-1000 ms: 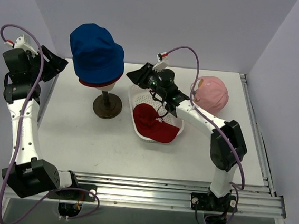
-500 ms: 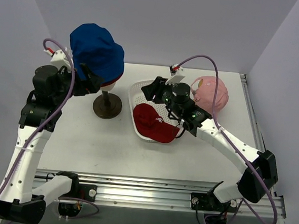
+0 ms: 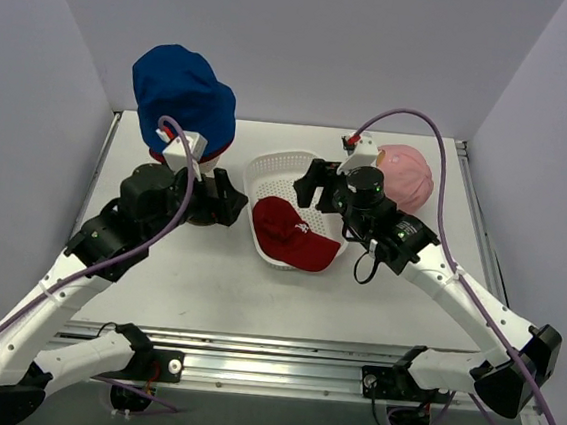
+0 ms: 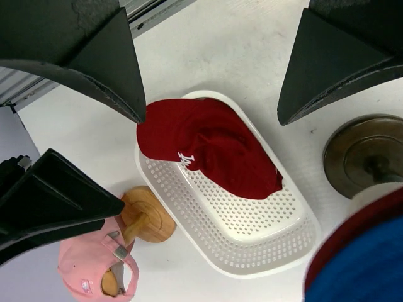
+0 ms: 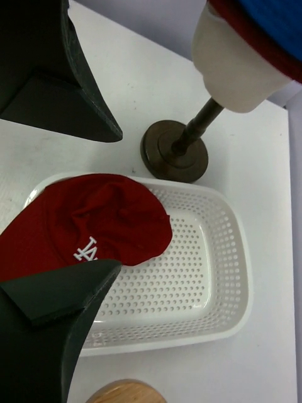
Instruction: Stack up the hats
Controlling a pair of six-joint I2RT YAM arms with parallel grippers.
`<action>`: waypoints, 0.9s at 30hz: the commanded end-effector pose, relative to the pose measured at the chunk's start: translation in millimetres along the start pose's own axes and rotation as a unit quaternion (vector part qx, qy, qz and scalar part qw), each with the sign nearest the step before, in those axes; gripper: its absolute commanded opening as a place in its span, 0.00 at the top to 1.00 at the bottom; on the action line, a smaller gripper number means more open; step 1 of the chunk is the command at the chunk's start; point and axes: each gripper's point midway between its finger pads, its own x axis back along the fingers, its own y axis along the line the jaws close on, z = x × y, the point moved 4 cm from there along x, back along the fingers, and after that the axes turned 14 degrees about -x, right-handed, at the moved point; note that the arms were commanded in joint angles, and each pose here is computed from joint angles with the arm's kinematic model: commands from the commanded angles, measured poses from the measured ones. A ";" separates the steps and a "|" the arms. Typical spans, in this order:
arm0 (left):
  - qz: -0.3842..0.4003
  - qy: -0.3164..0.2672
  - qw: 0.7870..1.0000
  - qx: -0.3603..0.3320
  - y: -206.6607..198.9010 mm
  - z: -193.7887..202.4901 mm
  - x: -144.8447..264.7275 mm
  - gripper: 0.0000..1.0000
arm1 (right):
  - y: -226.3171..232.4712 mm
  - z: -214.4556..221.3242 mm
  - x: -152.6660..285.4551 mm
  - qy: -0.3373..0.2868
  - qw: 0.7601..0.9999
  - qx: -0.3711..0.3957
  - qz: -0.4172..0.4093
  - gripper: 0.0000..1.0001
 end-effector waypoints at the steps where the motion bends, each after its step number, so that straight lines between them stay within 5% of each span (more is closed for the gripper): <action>1: -0.002 -0.026 1.000 -0.014 -14.3 2.4 -8.9 0.06 | -19.9 7.5 8.8 0.016 0.999 0.031 0.038 0.29; 6: 0.014 -0.004 0.999 -0.042 -34.5 29.1 -31.8 0.06 | -29.8 20.2 11.9 -0.007 1.000 0.009 0.017 0.30; 16: 0.101 -0.064 0.992 -0.043 -56.0 44.2 -39.0 0.06 | -56.2 35.4 16.2 -0.036 0.999 -0.012 0.034 0.31; 27: 0.041 -0.045 0.995 -0.079 -33.4 77.4 -53.1 0.06 | -67.8 61.6 -2.0 -0.007 0.999 -0.008 0.048 0.35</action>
